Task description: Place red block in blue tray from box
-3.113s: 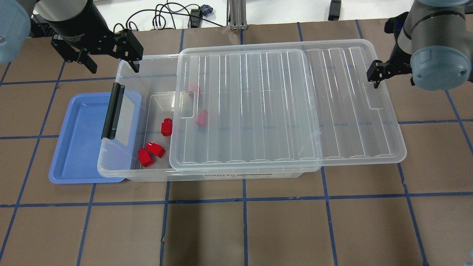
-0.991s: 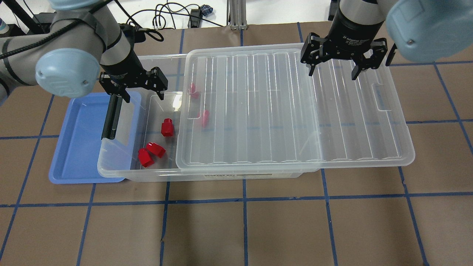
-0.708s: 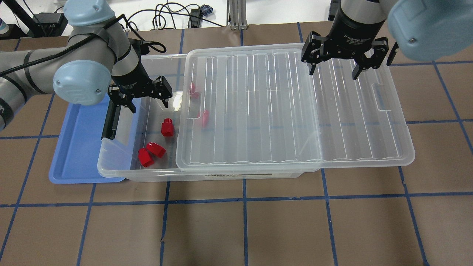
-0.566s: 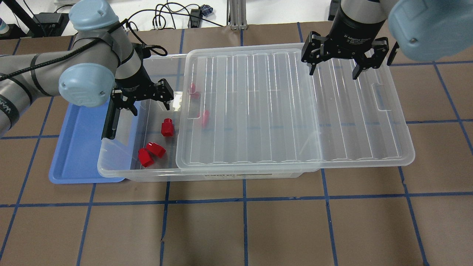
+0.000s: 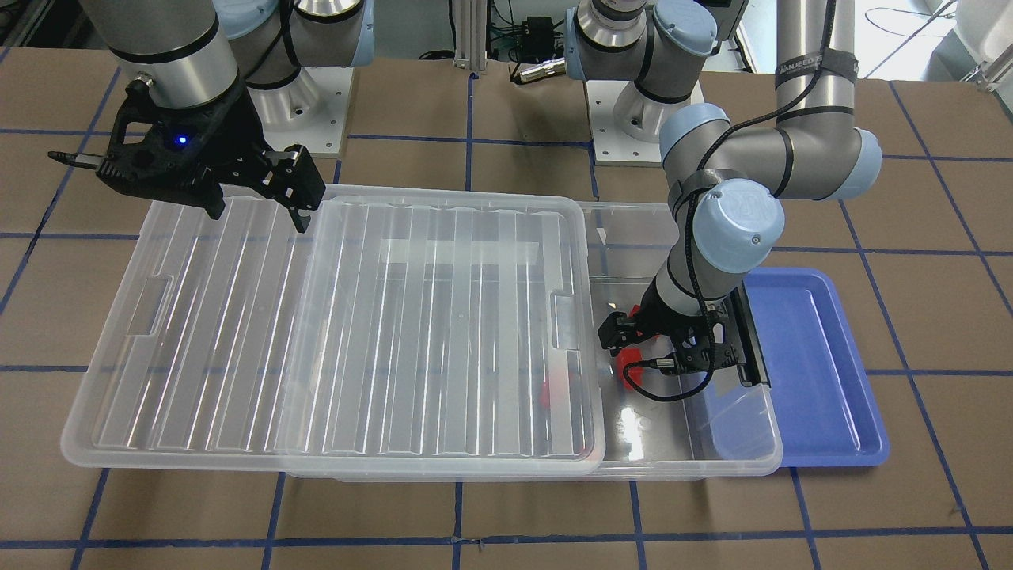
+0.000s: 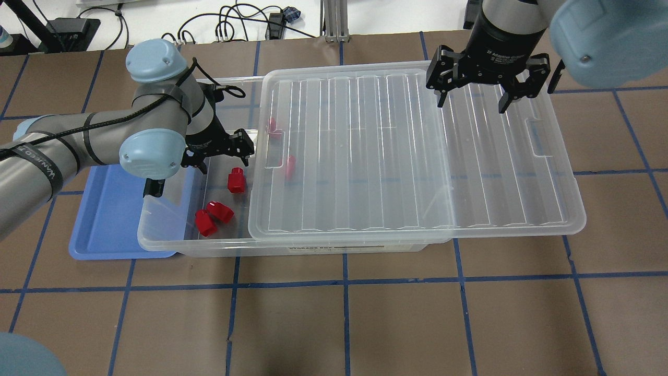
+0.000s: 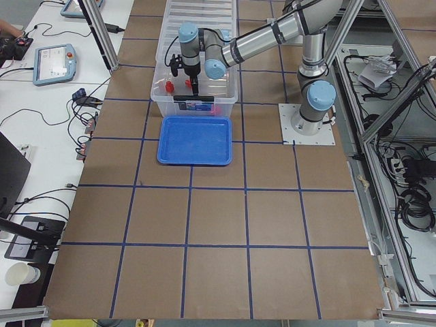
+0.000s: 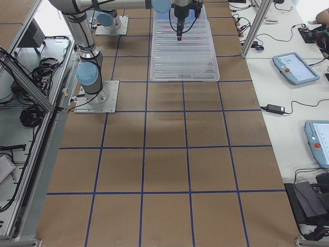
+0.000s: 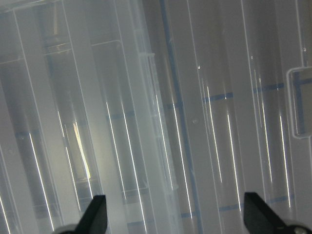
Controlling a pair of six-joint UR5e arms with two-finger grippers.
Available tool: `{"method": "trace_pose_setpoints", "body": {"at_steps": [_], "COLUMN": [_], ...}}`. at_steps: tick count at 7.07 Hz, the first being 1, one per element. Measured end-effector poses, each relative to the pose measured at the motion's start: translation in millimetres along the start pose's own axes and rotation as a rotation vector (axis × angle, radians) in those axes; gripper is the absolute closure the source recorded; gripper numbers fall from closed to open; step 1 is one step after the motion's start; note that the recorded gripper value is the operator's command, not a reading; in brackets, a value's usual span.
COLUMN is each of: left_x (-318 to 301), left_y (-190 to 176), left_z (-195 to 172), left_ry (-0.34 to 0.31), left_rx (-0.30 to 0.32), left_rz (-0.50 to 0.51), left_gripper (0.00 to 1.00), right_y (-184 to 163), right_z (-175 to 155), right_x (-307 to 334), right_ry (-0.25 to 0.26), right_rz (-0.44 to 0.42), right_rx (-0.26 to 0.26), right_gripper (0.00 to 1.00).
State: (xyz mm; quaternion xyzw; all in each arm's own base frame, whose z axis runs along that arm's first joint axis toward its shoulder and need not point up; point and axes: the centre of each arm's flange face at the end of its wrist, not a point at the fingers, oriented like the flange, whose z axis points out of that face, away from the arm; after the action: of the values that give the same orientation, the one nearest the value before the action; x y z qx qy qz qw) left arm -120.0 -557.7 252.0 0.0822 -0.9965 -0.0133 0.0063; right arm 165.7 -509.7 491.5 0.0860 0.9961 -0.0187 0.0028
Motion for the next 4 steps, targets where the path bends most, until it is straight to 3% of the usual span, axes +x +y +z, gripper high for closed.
{"method": "trace_pose_setpoints", "body": {"at_steps": [4], "left_x": [-0.7], "left_y": [-1.1], "left_z": [35.6], "left_ry": [-0.006], "left_rx": [-0.052], "left_rz": [-0.01], "left_gripper": [0.0], "right_y": [0.0], "right_z": [1.7], "right_x": [1.7], "right_ry": [0.002], "right_rz": [0.003], "right_rx": [-0.005], "right_gripper": [0.0]}}
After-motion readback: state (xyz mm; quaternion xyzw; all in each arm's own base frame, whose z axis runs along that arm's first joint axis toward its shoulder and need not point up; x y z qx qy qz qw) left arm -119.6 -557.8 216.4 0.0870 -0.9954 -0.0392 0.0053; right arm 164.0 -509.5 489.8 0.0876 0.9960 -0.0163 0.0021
